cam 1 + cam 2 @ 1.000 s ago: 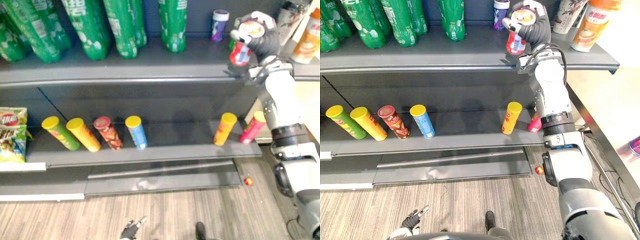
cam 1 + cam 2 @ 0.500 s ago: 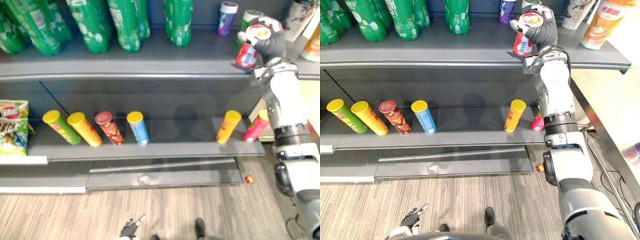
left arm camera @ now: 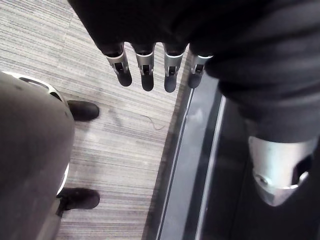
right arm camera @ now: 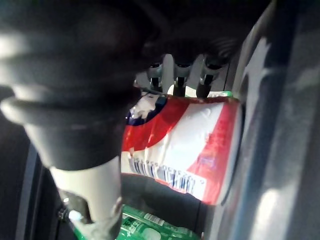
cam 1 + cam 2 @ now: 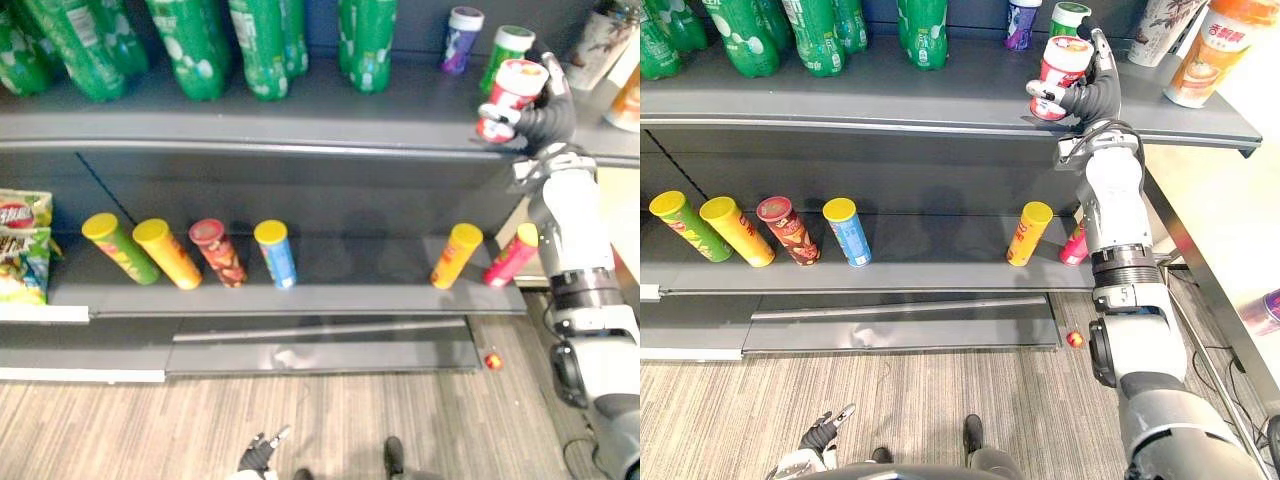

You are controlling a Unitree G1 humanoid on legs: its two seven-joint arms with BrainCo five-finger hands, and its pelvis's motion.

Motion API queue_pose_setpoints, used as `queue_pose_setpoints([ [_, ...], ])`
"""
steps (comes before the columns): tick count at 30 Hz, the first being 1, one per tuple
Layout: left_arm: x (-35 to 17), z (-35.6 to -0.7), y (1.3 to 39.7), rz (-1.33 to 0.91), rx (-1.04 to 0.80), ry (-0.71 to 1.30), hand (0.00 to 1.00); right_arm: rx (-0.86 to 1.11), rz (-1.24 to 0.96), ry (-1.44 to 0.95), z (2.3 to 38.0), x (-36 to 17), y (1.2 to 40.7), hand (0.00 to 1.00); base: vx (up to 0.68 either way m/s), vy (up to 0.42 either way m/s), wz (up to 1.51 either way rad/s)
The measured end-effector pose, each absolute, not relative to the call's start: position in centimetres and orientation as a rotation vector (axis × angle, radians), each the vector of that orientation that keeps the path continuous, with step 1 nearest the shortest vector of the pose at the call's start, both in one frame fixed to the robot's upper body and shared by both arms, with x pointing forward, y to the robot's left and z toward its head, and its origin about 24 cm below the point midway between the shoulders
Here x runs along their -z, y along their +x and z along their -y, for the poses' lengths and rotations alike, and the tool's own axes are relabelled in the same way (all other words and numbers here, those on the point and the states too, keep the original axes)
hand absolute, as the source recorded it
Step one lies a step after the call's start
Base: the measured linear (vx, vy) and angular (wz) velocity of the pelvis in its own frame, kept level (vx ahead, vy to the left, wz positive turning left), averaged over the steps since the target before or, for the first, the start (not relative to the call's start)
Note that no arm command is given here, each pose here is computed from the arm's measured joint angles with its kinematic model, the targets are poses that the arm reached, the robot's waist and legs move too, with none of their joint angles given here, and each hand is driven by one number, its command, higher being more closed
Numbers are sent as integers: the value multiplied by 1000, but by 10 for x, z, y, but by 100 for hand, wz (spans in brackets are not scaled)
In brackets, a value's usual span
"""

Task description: Put the gum and the chips on the shelf.

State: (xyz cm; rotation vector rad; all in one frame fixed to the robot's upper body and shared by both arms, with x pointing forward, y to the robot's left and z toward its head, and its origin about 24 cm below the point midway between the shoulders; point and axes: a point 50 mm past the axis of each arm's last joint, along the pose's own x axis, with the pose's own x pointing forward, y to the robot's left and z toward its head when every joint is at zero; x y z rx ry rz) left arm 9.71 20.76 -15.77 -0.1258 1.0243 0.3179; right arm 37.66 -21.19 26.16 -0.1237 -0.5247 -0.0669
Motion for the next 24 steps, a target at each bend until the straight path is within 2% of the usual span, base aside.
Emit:
queue_pose_setpoints([
  [7,158,-208,97,-1024,-322,-128,0,138,549,-84,223,-267,373,0,2,-8,4],
  [17,158,-210,96,-1022,-345,-137,0,220,851,-111,235,-340,338,0,-9,-7,3],
  [24,158,-211,96,-1024,-357,-135,0,139,1108,-100,214,-371,301,0,-3,-2,1],
])
